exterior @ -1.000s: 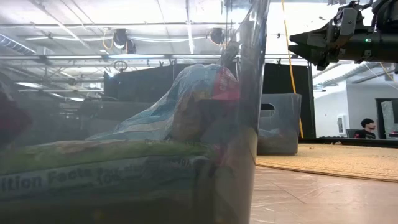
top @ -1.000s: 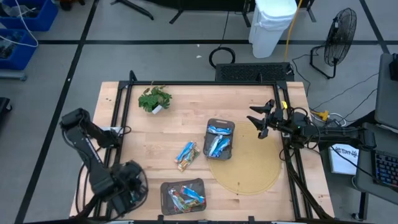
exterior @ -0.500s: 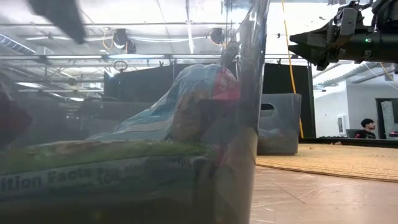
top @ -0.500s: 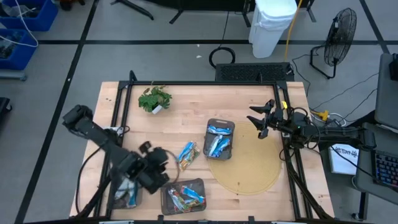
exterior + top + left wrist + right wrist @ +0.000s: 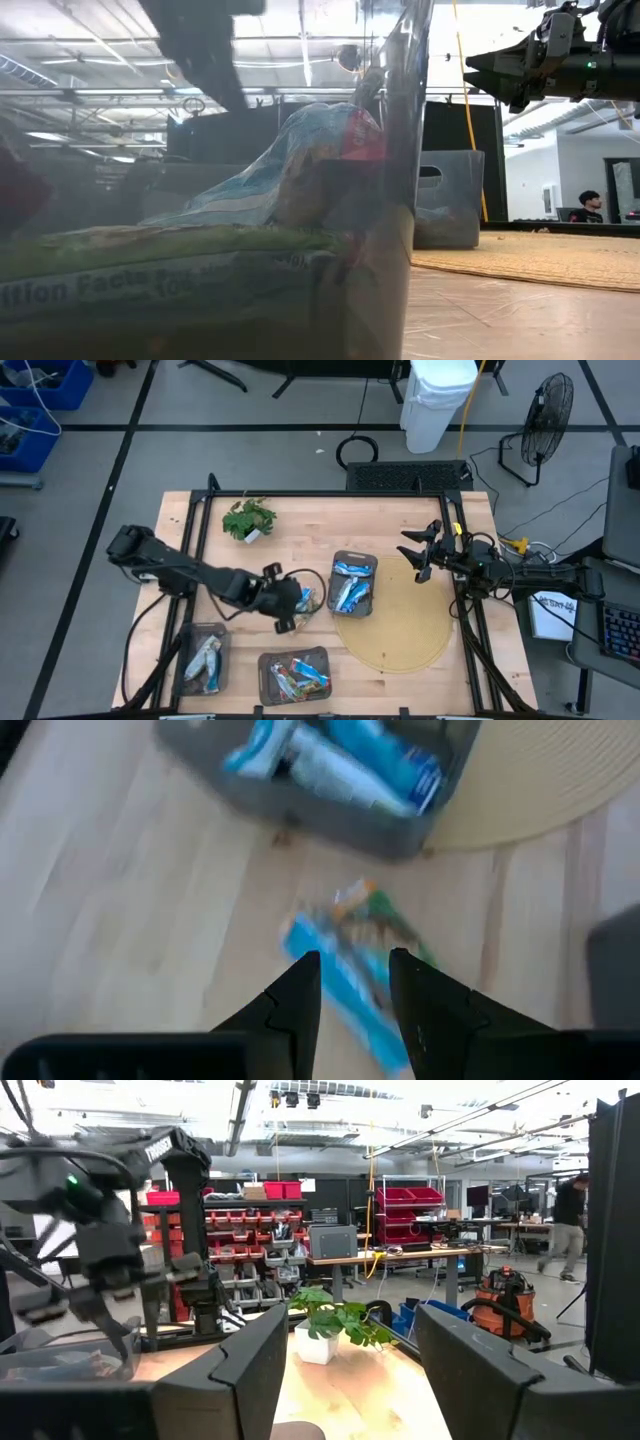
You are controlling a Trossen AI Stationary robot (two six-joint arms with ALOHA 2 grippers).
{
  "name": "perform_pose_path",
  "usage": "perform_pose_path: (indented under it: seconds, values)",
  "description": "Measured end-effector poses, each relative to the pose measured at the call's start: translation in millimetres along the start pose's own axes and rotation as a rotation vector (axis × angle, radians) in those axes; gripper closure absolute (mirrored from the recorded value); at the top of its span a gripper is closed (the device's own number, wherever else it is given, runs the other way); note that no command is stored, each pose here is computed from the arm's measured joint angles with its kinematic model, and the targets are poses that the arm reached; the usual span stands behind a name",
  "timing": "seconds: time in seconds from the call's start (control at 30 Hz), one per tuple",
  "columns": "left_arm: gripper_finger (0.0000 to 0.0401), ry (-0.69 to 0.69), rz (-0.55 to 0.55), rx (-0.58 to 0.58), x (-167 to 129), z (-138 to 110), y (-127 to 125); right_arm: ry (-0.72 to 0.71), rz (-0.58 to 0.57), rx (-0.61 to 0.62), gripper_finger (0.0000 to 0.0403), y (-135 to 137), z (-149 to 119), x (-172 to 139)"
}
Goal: Pick and place Granola Bars by type
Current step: Put the left yellow granola bar into the bottom left black bin
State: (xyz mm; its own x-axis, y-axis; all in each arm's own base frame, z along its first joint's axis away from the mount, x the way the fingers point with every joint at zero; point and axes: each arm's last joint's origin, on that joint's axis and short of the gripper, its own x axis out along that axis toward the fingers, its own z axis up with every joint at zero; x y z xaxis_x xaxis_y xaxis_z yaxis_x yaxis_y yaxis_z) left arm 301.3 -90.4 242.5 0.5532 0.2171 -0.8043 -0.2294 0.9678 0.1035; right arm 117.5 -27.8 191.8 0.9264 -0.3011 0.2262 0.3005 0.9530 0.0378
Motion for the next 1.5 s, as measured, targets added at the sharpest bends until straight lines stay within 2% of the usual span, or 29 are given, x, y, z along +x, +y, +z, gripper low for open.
perform_pose_path:
  seconds: [0.07,0.17,0.33,0.43,0.53,0.73,0.87,1.1,1.23,1.5]
  values:
    - [0.0274,-0.04,-0.017,0.032,14.9,-4.6,5.5,-0.001,0.0,0.0,0.0193,0.0,0.1,0.0]
    - [0.0274,-0.031,-0.066,-0.002,33.3,-16.3,21.0,-0.001,0.0,0.0,0.0193,0.0,0.1,0.0]
    - [0.0274,0.123,-0.006,-0.207,57.6,-47.2,49.5,0.0,0.0,0.0,0.0193,0.0,0.0,0.0]
    - [0.0274,0.183,-0.065,-0.293,64.3,-58.1,54.8,0.0,0.0,0.0,0.0193,0.0,0.1,0.0]
    - [0.0274,0.209,-0.138,-0.298,66.6,-64.6,51.2,-0.001,0.0,0.0,0.0193,0.0,0.2,0.0]
    - [0.0274,0.197,-0.167,-0.331,65.6,-67.8,42.1,0.0,0.0,0.0,0.0193,0.0,0.1,0.0]
    - [0.0274,0.203,-0.184,-0.427,64.2,-67.8,37.2,0.0,0.0,0.0,0.0193,0.0,0.1,0.0]
    - [0.0274,0.224,-0.284,-0.588,63.3,-63.5,31.9,0.0,0.0,0.0,0.0193,0.0,0.1,0.0]
    - [0.0274,0.198,-0.322,-0.594,62.5,-60.1,28.2,0.0,0.0,0.0,0.0193,0.0,0.0,0.0]
    - [0.0274,0.215,-0.321,-0.603,64.1,-62.8,23.1,0.0,0.0,0.0,0.0193,0.0,0.1,0.0]
